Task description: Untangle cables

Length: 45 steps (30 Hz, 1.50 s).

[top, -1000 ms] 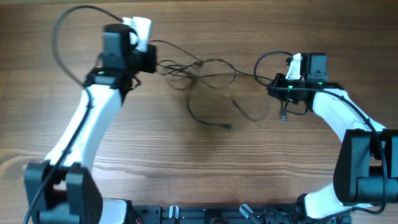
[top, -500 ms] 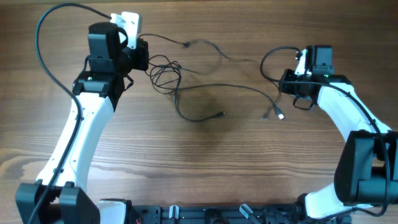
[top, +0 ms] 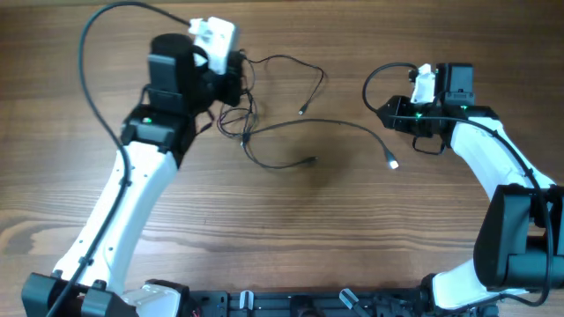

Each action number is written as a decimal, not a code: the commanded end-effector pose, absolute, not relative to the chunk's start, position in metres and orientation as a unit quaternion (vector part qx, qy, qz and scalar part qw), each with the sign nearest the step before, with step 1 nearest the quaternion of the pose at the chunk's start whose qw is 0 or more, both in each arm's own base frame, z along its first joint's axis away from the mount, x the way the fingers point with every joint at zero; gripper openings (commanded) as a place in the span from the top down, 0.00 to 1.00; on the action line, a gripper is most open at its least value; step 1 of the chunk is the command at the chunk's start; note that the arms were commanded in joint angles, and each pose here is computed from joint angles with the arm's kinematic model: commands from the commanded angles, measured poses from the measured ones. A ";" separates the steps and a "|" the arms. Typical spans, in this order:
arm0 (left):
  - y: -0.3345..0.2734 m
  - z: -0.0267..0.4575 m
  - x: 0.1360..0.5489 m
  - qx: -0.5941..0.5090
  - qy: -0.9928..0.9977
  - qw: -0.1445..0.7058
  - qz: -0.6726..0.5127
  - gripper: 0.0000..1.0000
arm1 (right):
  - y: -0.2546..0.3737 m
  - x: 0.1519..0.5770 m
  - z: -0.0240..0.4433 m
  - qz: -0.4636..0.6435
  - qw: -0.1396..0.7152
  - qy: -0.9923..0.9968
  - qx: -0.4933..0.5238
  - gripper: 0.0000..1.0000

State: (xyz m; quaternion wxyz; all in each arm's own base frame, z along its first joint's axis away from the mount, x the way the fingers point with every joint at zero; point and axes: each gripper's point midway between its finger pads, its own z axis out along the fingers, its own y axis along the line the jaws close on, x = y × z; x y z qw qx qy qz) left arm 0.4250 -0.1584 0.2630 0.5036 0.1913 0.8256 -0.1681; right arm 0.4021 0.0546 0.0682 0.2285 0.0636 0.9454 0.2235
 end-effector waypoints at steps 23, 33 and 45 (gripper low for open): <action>-0.111 0.498 0.379 0.101 0.780 0.614 -0.071 0.94 | 0.063 0.405 0.081 0.247 0.238 0.938 0.055 0.52; -0.098 0.509 0.374 0.059 0.812 0.574 -0.085 0.96 | 0.063 0.403 0.081 0.250 0.231 0.938 0.068 0.52; -0.098 0.427 0.369 0.033 0.898 0.432 -0.080 0.96 | 0.068 0.400 0.080 0.257 0.223 0.938 0.063 0.52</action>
